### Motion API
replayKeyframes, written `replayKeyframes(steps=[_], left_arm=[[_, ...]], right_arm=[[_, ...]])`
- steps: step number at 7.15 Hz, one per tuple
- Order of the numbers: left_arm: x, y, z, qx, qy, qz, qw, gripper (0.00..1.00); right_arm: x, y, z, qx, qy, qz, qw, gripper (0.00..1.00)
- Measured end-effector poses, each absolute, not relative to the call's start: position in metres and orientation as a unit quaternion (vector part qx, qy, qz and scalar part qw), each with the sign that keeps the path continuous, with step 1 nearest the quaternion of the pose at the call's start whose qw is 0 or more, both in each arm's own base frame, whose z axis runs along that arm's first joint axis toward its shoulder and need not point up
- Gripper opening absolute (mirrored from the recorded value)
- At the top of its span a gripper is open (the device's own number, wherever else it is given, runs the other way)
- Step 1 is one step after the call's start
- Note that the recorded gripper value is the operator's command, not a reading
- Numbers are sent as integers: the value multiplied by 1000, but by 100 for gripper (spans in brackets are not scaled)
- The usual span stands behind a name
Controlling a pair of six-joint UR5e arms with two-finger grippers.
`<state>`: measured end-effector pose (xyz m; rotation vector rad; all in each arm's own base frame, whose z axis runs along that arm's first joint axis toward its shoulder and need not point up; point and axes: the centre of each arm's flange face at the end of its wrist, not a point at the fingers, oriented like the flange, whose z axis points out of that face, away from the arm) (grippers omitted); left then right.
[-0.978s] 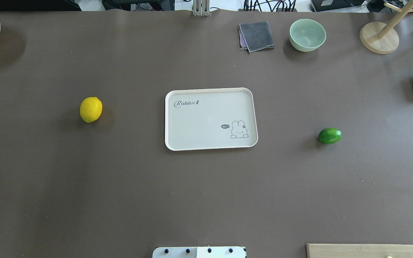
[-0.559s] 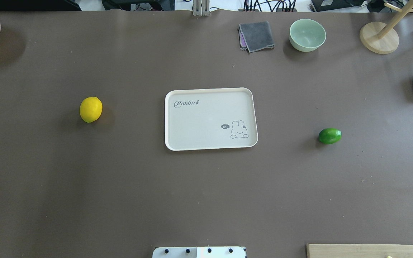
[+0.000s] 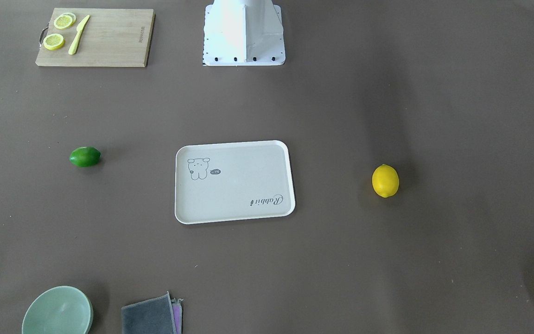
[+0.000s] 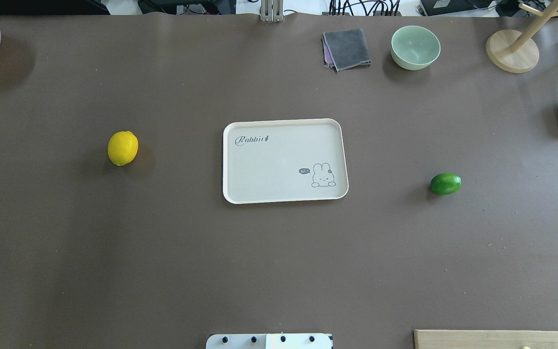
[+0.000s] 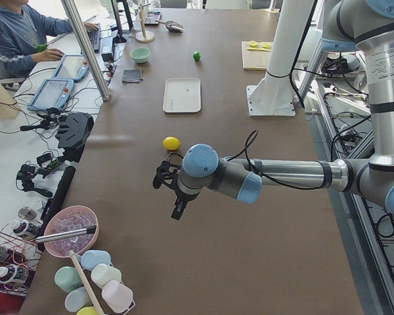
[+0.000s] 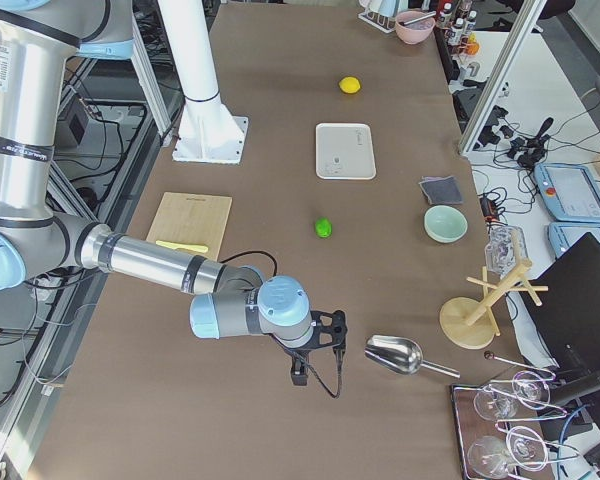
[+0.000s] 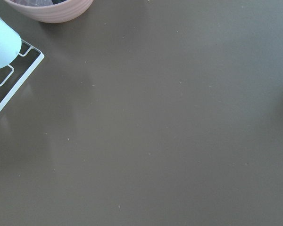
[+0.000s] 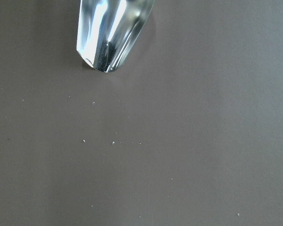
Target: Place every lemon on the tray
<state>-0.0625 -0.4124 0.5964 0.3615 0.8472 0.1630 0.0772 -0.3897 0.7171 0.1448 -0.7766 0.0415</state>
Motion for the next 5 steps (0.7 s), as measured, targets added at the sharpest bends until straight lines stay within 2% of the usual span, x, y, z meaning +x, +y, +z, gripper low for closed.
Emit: replayKeyframes(steps=[5], left_arm=[[-59,-408,593,171,426,79,885,98]], right_arm=[[74,-389,712,85,-394,8,915,100]])
